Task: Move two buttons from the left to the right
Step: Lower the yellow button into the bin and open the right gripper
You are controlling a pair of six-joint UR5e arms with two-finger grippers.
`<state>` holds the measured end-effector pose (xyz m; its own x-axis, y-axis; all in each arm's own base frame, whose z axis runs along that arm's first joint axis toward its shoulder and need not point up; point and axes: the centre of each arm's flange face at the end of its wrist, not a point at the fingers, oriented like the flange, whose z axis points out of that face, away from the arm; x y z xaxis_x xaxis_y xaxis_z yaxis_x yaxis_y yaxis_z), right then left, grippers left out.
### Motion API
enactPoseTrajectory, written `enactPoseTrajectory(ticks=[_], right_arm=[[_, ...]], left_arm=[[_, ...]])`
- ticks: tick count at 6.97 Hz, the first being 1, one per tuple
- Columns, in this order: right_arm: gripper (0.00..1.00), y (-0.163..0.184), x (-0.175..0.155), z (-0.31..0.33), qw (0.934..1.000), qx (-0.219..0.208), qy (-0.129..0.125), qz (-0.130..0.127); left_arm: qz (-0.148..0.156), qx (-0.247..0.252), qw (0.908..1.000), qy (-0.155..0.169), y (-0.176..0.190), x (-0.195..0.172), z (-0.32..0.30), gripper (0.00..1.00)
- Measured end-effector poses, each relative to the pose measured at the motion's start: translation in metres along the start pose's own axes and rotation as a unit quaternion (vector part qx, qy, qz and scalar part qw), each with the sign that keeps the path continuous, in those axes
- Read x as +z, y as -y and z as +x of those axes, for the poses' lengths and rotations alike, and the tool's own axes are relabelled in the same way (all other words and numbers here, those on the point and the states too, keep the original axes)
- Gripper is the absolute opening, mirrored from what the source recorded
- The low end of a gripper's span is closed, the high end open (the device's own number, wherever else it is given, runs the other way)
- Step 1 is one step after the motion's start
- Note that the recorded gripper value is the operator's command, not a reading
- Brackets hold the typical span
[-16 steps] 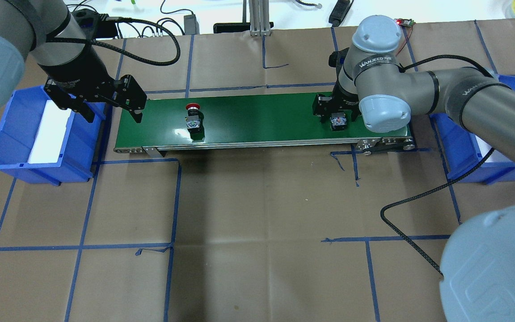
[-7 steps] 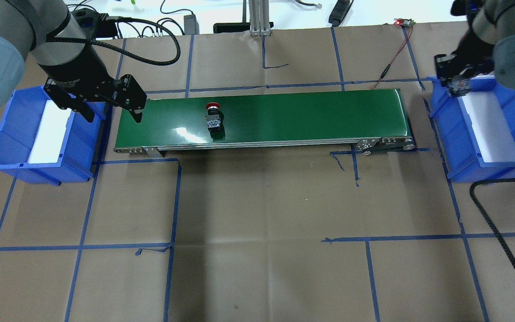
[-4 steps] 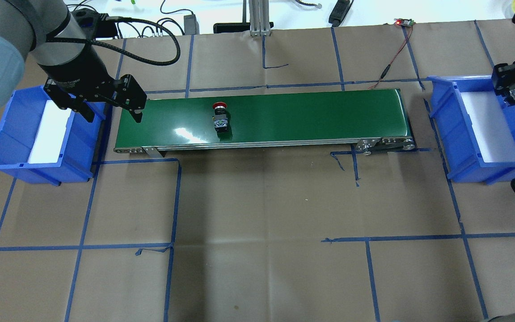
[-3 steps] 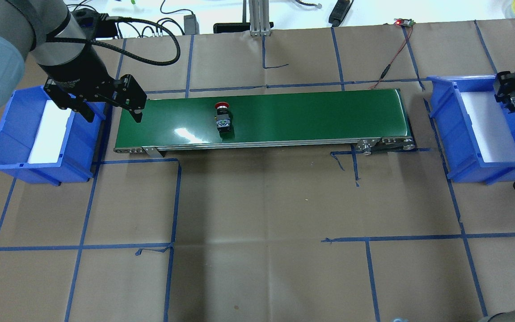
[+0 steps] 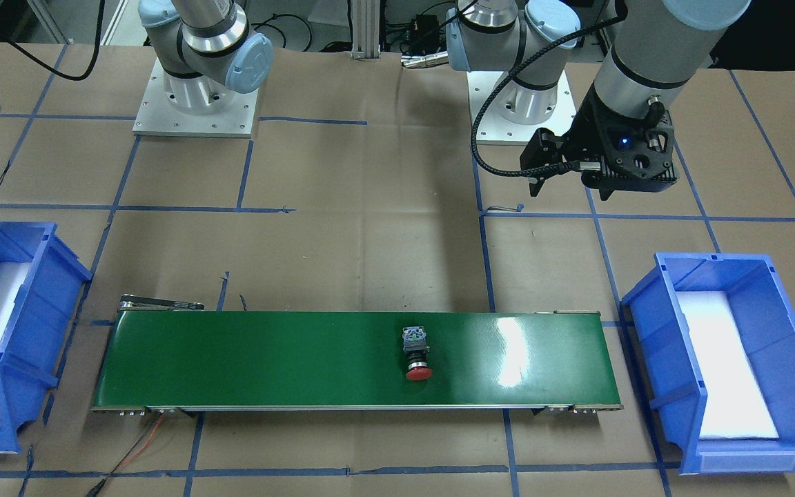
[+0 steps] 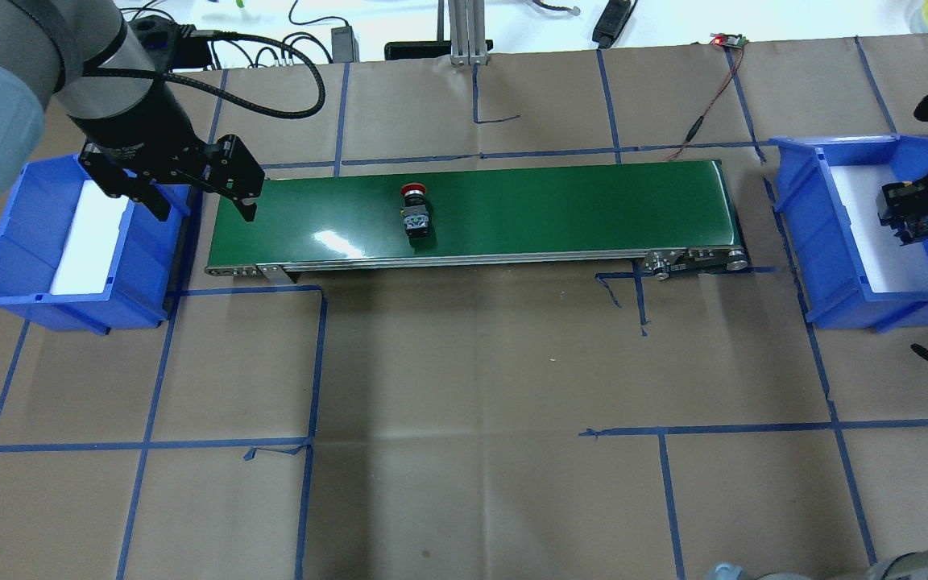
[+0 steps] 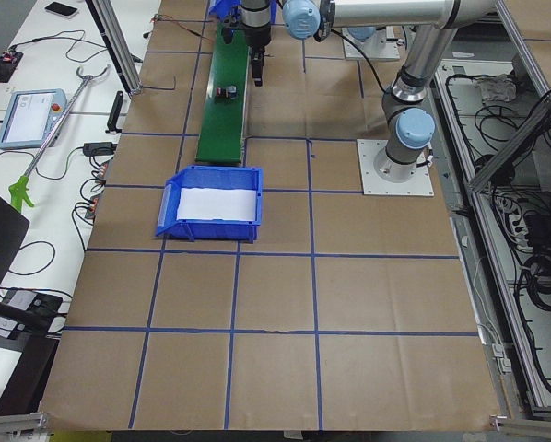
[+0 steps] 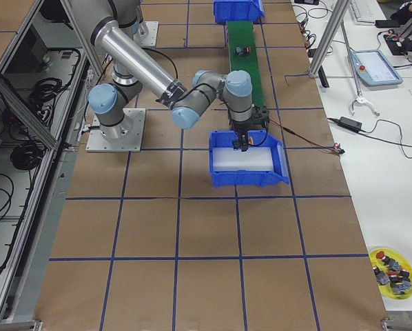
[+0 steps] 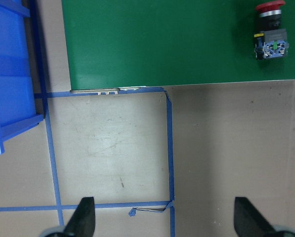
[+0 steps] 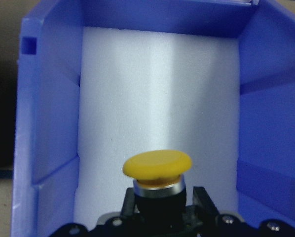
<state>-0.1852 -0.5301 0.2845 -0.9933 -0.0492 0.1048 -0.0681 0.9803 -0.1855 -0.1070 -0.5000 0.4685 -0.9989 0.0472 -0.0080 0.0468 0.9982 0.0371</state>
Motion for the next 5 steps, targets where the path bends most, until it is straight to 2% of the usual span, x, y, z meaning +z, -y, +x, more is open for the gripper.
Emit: enactPoseTrajectory(ticks=[3, 4, 5], right_arm=[[0.06, -0.012, 0.044, 0.004, 0.9994, -0.007, 0.019, -0.026], [0.32, -0.015, 0.052, 0.003, 0.9991, -0.008, 0.024, -0.033], [0.99, -0.018, 0.057, 0.001, 0.999, -0.008, 0.026, -0.036]], left_arm=[[0.0, 0.0, 1.0, 0.001, 0.0, 0.0, 0.0, 1.0], [0.0, 0.0, 1.0, 0.0, 0.0, 0.0, 0.0, 1.0], [0.001, 0.0, 1.0, 0.0, 0.0, -0.001, 0.0, 1.0]])
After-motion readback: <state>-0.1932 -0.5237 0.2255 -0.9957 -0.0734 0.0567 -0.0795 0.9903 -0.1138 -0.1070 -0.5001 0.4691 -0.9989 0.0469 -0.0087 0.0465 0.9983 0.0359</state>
